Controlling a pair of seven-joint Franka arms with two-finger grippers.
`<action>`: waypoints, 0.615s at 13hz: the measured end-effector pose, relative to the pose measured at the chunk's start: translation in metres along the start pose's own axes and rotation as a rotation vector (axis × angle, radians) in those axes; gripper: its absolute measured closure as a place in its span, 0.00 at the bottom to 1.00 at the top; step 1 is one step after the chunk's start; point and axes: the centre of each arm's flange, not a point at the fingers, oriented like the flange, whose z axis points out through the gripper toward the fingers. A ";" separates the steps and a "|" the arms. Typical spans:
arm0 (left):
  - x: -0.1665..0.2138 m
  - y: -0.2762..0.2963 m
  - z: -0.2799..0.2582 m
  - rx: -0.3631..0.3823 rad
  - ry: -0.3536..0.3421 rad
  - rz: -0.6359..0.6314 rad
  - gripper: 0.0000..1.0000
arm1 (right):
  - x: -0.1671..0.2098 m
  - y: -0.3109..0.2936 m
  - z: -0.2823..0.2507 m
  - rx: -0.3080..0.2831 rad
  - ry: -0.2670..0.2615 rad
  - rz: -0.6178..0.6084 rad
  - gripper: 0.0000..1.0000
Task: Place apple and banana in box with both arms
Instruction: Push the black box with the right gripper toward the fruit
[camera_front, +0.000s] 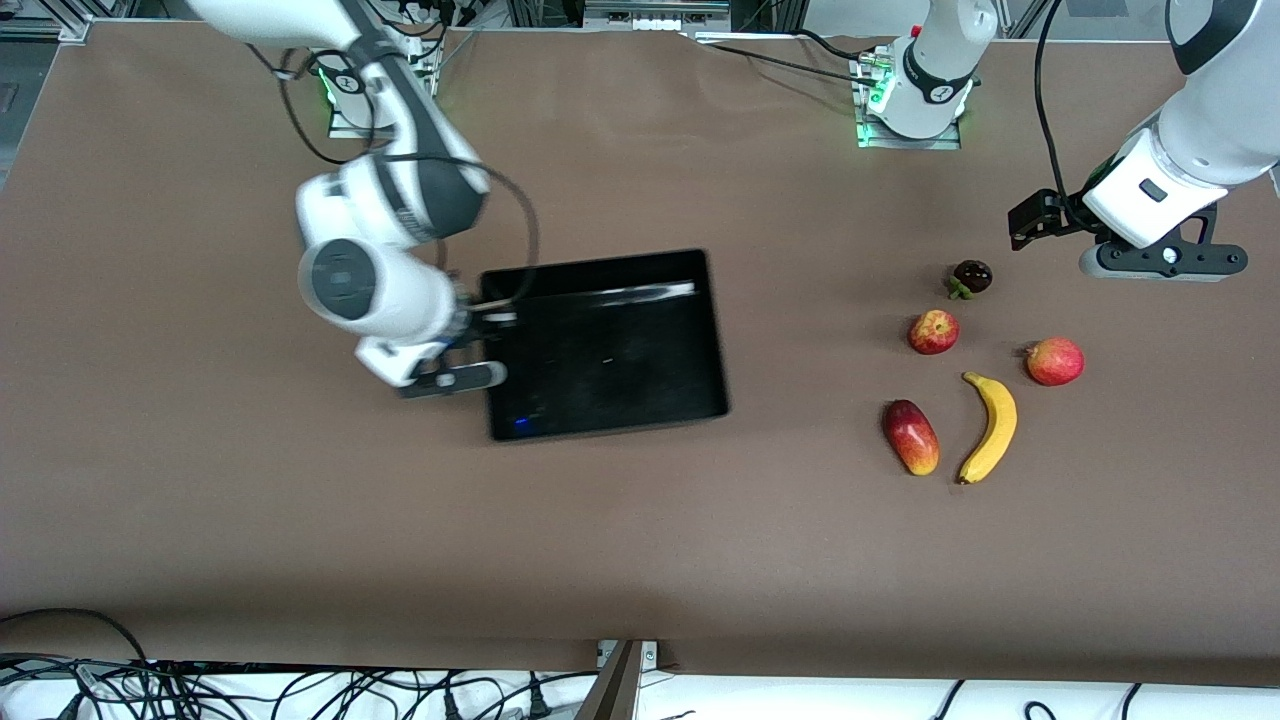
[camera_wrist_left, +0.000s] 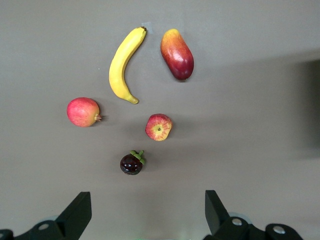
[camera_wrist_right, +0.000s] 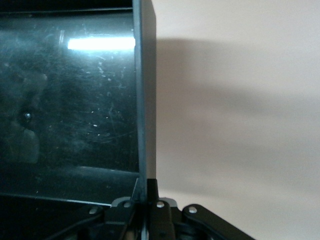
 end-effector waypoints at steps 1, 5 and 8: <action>0.000 0.000 0.000 0.000 0.000 0.000 0.00 | -0.002 -0.031 0.014 0.015 -0.004 0.026 0.95; 0.000 -0.001 0.000 0.000 0.000 -0.002 0.00 | -0.009 -0.130 0.076 0.033 0.051 0.077 0.95; 0.000 -0.001 0.000 0.000 0.000 -0.003 0.00 | -0.017 -0.161 0.106 0.045 0.082 0.091 0.95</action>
